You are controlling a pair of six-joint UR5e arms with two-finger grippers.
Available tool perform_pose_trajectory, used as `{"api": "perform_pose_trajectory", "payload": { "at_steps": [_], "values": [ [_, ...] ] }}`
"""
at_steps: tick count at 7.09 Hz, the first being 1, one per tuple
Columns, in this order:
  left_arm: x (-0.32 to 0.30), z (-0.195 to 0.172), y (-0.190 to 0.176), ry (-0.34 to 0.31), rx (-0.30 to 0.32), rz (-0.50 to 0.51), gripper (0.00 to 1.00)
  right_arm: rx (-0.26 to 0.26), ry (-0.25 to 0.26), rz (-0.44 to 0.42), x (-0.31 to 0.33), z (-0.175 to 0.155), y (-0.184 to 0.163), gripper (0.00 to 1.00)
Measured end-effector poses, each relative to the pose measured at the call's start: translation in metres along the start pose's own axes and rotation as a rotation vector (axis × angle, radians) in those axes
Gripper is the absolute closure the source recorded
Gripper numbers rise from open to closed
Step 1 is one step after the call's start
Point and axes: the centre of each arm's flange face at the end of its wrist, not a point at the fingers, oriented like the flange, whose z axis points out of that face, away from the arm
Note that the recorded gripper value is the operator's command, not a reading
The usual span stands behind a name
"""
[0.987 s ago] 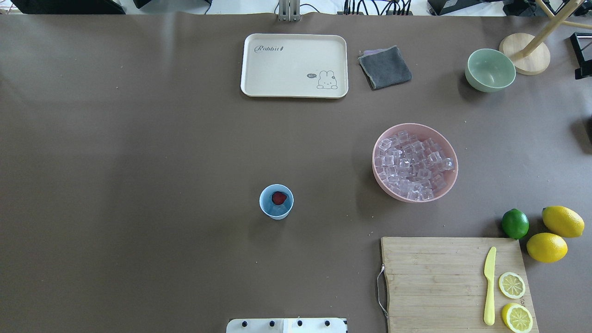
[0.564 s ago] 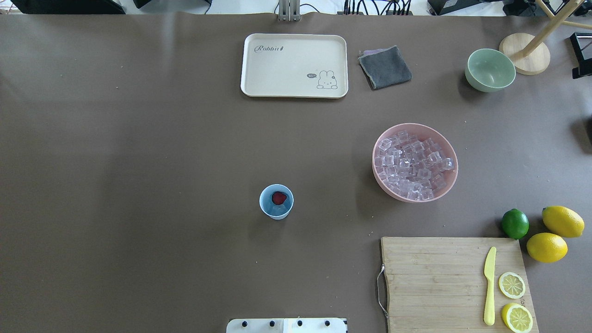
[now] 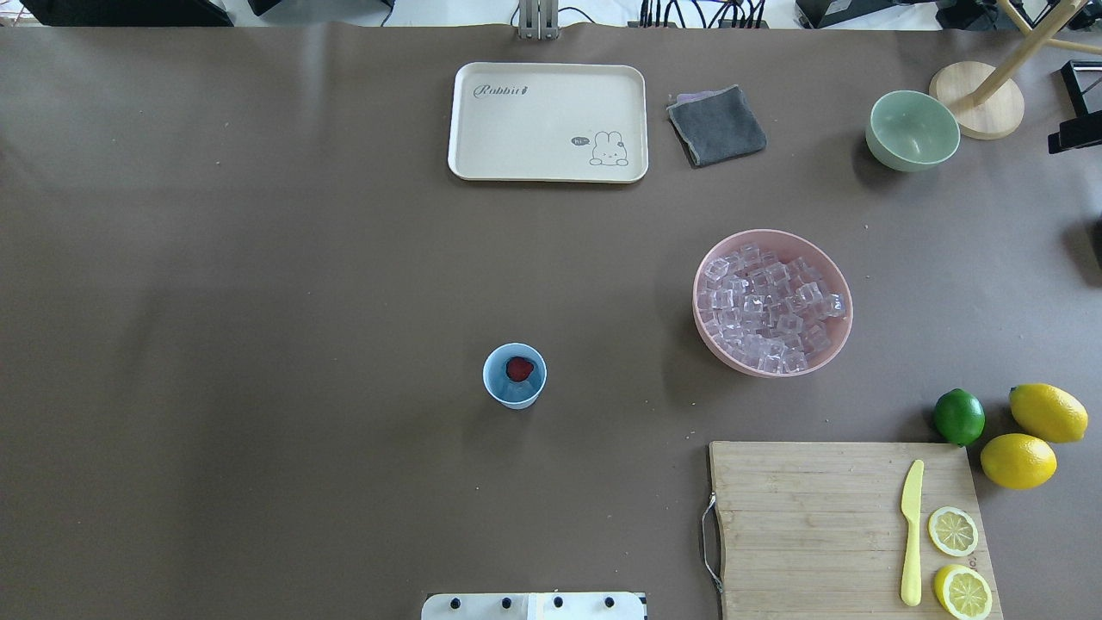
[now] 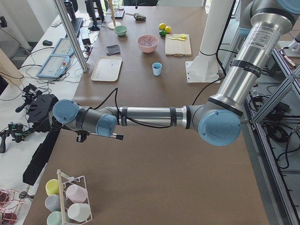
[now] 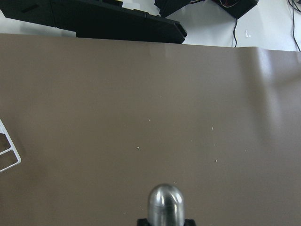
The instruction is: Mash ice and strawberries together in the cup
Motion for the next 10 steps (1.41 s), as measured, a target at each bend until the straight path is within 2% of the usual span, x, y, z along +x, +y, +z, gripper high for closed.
{"api": "perform_pose_trajectory", "payload": {
  "at_steps": [2, 4, 6, 10],
  "values": [
    [-0.010, 0.024, 0.014, -0.048, -0.047, 0.075, 1.00, -0.004, -0.007, -0.012, -0.007, 0.003, 0.001, 0.00],
    [-0.016, 0.047, 0.028, -0.066, -0.090, 0.111, 1.00, -0.001, -0.012, -0.018, -0.010, 0.000, 0.001, 0.00],
    [-0.019, 0.068, 0.044, -0.095, -0.129, 0.123, 1.00, 0.002, -0.016, -0.022, -0.013, -0.002, 0.001, 0.00],
    [-0.022, 0.078, 0.050, -0.126, -0.159, 0.106, 1.00, 0.002, -0.026, -0.033, -0.019, -0.004, 0.004, 0.00]
  ]
}}
